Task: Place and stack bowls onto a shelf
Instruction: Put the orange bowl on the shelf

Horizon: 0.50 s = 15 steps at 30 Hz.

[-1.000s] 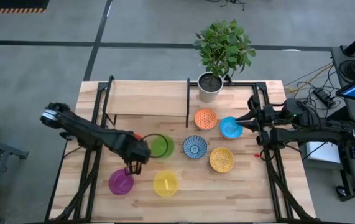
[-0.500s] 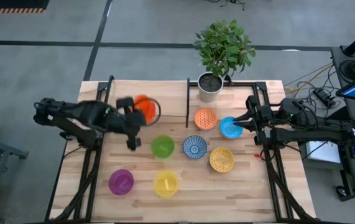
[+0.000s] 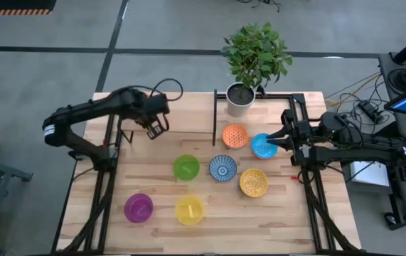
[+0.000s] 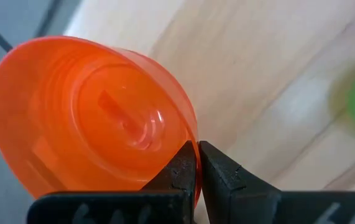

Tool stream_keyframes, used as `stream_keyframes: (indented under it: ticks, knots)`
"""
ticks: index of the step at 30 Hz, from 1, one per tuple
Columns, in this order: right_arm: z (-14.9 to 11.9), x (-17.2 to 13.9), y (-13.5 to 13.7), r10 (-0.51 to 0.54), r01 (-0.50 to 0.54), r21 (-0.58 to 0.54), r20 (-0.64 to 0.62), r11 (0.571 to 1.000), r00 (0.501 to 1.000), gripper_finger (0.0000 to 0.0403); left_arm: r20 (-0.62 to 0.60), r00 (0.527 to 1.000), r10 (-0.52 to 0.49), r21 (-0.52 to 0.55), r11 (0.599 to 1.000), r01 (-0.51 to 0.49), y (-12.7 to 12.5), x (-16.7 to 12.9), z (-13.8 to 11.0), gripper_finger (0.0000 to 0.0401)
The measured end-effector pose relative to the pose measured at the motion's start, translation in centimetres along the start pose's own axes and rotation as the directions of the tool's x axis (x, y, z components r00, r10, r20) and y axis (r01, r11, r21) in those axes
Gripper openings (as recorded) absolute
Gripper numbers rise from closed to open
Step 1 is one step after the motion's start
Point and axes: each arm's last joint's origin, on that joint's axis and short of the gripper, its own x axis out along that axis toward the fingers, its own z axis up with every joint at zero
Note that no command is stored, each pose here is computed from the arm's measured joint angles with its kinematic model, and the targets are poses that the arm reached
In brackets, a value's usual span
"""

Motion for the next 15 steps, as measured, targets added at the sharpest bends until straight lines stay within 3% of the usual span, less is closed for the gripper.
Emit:
stream_keyframes:
  ticks: [15]
  knots:
    - [0.0, 0.0, 0.0, 0.0, 0.0, -0.008, -0.001, 1.0, 1.0, 0.0047, -0.091, 0.995, 0.03, 0.004, 1.0, -0.029, -0.1, 2.4, 1.4, 0.0]
